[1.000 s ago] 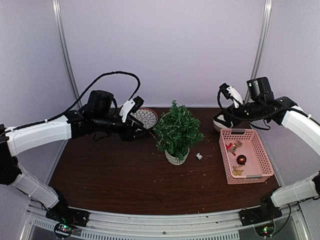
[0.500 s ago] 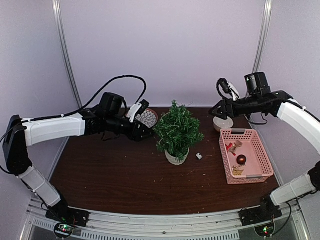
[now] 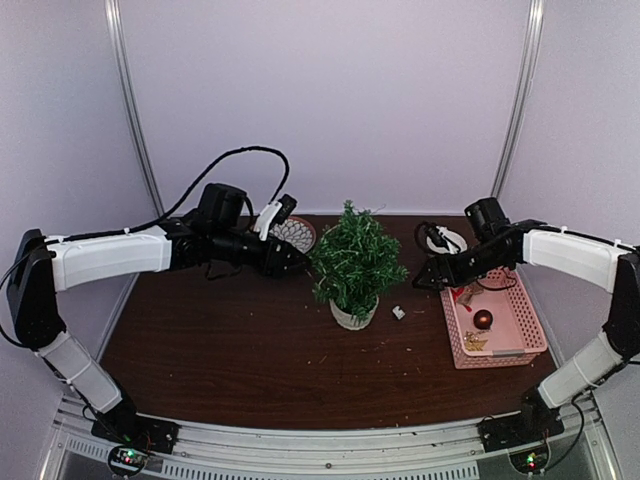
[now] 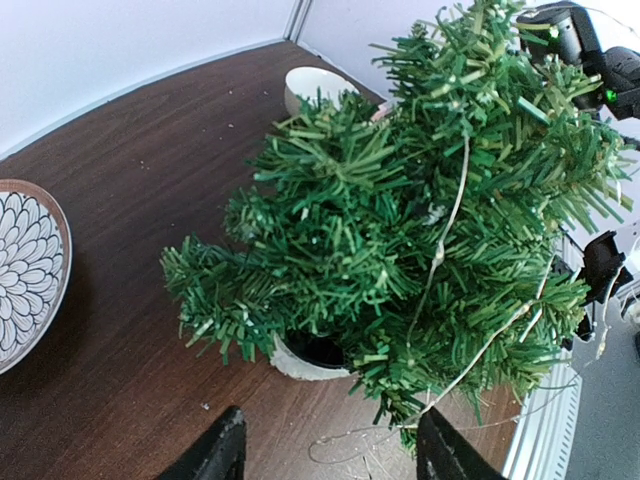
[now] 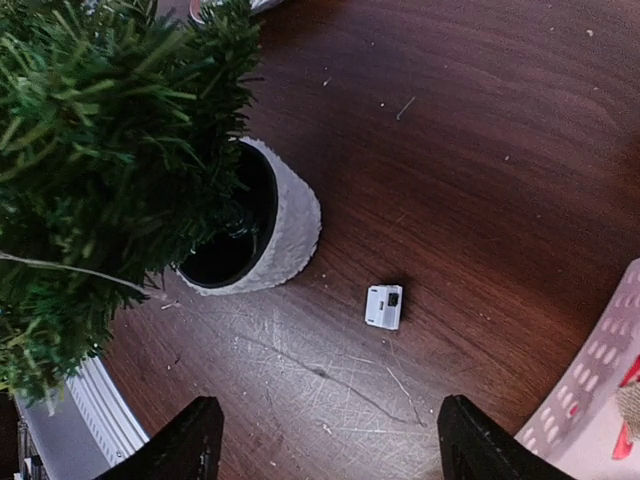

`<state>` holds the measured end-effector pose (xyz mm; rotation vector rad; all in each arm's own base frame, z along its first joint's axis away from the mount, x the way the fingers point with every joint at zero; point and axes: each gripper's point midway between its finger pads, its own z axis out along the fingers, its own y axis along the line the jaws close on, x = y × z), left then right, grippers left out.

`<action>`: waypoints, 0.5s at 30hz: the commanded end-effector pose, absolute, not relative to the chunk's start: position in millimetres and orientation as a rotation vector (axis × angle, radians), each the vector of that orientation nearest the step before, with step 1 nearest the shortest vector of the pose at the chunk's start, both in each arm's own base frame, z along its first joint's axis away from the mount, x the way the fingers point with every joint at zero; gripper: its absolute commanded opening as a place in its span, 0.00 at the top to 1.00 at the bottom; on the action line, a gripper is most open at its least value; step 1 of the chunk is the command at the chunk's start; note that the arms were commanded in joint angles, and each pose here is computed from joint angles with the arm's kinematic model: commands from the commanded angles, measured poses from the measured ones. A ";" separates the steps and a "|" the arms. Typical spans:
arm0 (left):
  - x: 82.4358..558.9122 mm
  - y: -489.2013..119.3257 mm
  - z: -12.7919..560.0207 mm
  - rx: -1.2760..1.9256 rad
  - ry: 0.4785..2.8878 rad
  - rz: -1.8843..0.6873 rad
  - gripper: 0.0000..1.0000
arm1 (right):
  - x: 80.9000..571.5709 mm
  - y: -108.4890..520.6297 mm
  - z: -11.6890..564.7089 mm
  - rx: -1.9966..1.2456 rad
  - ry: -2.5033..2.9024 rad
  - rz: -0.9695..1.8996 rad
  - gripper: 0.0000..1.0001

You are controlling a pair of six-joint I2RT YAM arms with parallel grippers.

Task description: Decorate the small christmas tree

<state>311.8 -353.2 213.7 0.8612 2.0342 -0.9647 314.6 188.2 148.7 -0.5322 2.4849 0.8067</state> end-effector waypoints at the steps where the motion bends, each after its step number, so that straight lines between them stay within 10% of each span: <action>1: 318.2 -354.0 229.9 0.854 1.971 -0.977 0.42 | 325.5 205.5 150.3 -0.603 2.367 0.922 0.21; 6: 315.3 -353.3 235.1 0.865 1.951 -0.984 0.42 | 332.5 210.9 141.6 -0.619 2.346 0.949 0.28; 11: 300.3 -343.9 255.8 0.921 1.869 -0.960 0.46 | 327.1 214.6 143.9 -0.639 2.343 0.995 0.75; 15: 281.8 -338.1 269.9 1.036 1.810 -0.893 0.47 | 321.3 209.6 159.3 -0.618 2.322 0.967 0.95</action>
